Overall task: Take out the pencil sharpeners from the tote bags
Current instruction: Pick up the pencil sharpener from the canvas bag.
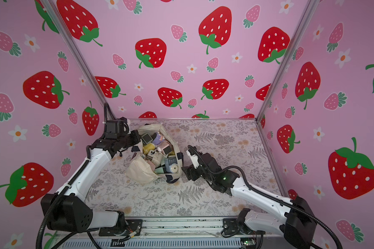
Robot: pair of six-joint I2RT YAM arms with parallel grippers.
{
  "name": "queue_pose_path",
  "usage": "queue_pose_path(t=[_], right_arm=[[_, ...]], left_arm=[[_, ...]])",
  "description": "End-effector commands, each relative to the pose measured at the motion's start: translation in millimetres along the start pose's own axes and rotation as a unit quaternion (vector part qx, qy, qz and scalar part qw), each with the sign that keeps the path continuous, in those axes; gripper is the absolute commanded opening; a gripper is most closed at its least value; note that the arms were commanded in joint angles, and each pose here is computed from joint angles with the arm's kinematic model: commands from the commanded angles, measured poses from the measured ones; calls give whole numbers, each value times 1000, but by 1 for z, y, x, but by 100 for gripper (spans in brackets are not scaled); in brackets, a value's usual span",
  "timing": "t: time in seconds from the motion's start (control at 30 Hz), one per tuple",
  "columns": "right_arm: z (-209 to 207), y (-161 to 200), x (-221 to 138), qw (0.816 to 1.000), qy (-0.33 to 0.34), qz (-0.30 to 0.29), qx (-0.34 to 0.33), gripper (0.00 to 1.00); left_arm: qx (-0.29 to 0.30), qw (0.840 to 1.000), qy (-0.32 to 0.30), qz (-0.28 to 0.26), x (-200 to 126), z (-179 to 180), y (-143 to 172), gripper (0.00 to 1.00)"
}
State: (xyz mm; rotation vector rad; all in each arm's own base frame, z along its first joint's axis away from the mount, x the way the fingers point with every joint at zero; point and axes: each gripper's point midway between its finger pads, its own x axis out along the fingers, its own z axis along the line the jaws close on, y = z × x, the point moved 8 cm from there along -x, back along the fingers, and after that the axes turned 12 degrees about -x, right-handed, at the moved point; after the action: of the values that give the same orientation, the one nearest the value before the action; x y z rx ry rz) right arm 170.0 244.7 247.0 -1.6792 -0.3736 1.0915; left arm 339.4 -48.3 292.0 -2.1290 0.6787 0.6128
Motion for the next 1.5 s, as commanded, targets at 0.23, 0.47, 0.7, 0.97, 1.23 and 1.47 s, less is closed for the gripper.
queue_pose_path(t=[0.23,0.47,0.7,0.97,1.23,1.47], right_arm=[[13,-24,36,997,-50,28,-53,72],[21,-37,76,995,-69,42,-65,72],[8,-48,123,992,4,69,-105,90],[-4,-48,159,983,59,100,-141,99],[-14,-45,186,985,30,112,-124,98],[-12,-36,205,985,0,136,-107,78]], left_arm=[[47,996,68,19,-19,-22,22,0],[55,996,66,29,-16,-24,29,0],[54,997,56,28,-14,-22,29,0],[53,997,47,31,-9,-21,29,0],[54,997,42,29,-8,-20,28,0],[53,997,38,29,-5,-18,28,0]])
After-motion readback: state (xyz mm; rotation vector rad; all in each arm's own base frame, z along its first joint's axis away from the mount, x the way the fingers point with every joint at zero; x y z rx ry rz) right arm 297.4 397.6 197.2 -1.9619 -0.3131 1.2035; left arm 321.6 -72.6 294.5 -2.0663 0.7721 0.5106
